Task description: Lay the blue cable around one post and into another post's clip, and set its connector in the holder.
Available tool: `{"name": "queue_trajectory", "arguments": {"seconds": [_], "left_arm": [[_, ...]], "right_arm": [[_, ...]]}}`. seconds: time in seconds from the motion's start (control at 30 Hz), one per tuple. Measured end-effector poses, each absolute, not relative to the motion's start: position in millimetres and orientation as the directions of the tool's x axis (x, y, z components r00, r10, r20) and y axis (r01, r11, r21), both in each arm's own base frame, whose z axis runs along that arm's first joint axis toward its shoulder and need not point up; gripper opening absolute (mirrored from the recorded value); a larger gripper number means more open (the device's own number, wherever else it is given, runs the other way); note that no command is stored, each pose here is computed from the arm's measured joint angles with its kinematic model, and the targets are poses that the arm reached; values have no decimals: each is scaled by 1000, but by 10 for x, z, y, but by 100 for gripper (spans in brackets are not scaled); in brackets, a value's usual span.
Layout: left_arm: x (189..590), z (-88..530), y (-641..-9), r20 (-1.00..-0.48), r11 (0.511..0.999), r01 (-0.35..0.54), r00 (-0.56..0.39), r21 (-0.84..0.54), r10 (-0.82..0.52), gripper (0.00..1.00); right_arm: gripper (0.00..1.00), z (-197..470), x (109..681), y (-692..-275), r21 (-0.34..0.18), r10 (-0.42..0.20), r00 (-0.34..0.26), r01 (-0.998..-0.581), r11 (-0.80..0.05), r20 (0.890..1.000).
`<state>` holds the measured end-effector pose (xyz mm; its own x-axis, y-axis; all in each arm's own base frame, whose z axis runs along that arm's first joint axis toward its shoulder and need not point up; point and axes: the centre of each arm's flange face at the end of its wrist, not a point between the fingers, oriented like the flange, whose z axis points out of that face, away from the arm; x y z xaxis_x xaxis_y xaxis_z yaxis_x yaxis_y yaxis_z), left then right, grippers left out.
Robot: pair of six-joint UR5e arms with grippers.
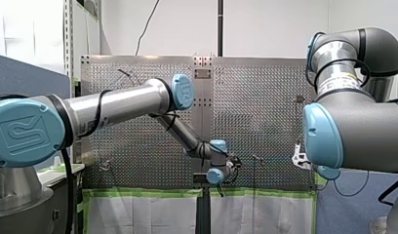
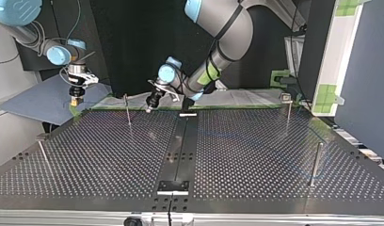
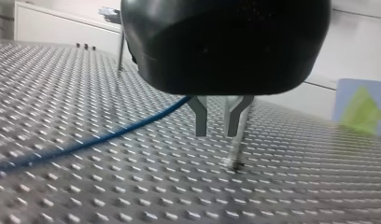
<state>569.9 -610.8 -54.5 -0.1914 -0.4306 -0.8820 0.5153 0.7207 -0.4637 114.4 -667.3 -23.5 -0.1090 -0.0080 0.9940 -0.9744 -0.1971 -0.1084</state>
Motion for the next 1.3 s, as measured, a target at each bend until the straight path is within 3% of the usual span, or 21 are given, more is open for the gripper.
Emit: {"name": "queue_trajectory", "arguments": {"seconds": [0.03,0.1,0.13,0.2,0.27,0.93,1.3], "left_arm": [[5720,-478,-6123,-884,721,519,-181,-459,-432,46],[5740,-407,-6136,-887,723,524,-169,-451,-430,76],[5745,-382,-6139,-889,725,525,-164,-446,-428,76],[5741,-373,-6138,-892,728,525,-163,-440,-422,95],[5716,-393,-6131,-896,733,523,-170,-435,-410,100],[5460,-625,-5866,-956,834,481,-240,-271,-172,100],[5228,-315,-5818,-973,842,511,-221,-172,-64,100]], "right_arm": [[0,-236,1145,-6673,-108,-8,-109,-974,-197,994],[0,-237,1145,-6673,-108,-8,-109,-974,-197,994],[0,-239,1145,-6672,-109,-9,-109,-974,-198,994],[0,-245,1145,-6670,-109,-10,-109,-974,-197,994],[0,-247,1145,-6669,-109,-10,-109,-974,-197,994],[0,-269,1176,-6651,-112,-23,-110,-973,-200,994],[0,-286,1185,-6639,-115,-32,-110,-973,-201,993]]}}
